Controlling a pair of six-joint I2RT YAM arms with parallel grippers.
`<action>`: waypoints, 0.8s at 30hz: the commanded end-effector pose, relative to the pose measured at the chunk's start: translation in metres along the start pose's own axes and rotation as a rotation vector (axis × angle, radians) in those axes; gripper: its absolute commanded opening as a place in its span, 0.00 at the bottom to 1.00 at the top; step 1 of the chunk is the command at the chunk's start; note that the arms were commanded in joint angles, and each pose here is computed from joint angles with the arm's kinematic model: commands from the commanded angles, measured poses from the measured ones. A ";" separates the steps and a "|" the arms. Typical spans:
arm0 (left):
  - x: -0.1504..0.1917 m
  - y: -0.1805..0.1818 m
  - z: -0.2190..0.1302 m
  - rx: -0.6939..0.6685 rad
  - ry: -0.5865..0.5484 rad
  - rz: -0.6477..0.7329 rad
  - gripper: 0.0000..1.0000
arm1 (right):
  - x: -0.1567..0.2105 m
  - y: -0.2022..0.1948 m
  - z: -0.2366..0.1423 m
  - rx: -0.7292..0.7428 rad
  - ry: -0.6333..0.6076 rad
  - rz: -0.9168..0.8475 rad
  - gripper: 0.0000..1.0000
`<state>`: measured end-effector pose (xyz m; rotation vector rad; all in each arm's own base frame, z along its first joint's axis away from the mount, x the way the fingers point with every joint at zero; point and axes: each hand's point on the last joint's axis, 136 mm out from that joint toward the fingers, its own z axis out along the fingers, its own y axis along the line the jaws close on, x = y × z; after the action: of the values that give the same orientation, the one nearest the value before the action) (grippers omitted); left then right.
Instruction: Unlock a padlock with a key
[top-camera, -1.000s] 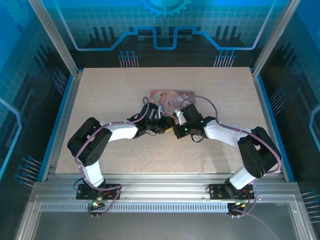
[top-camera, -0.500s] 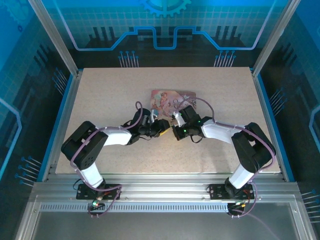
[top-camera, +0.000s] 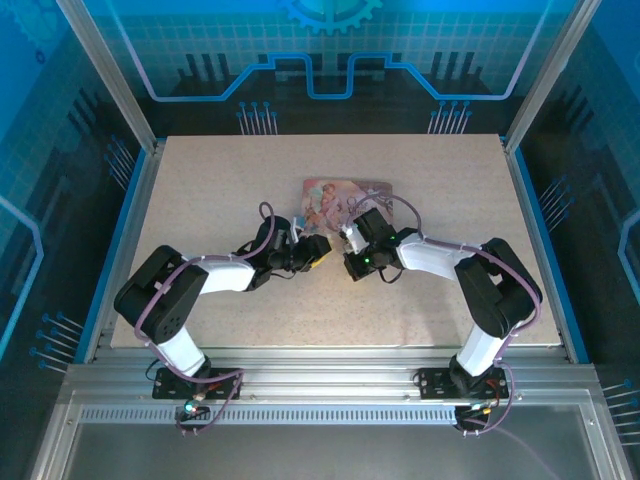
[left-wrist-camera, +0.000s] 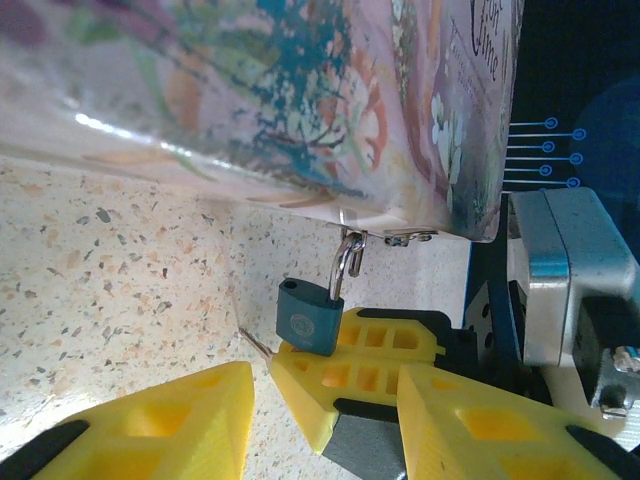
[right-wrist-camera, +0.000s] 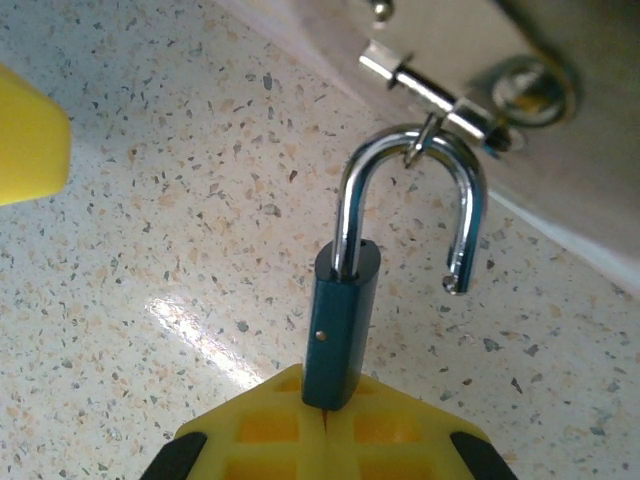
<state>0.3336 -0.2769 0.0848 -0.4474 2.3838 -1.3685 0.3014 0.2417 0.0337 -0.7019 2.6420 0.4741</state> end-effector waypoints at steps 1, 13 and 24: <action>0.001 -0.002 0.000 0.027 0.012 0.019 0.43 | 0.001 -0.004 -0.008 0.040 0.015 -0.030 0.00; -0.011 0.003 -0.012 -0.023 -0.047 0.079 0.47 | 0.002 -0.004 -0.021 0.089 0.028 -0.143 0.00; -0.048 -0.004 -0.017 -0.039 -0.154 0.128 0.48 | 0.000 0.016 -0.019 0.101 0.025 -0.286 0.01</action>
<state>0.3541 -0.2486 0.0899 -0.4292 2.3203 -1.2383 0.2884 0.2373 0.0413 -0.9527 2.5666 0.2735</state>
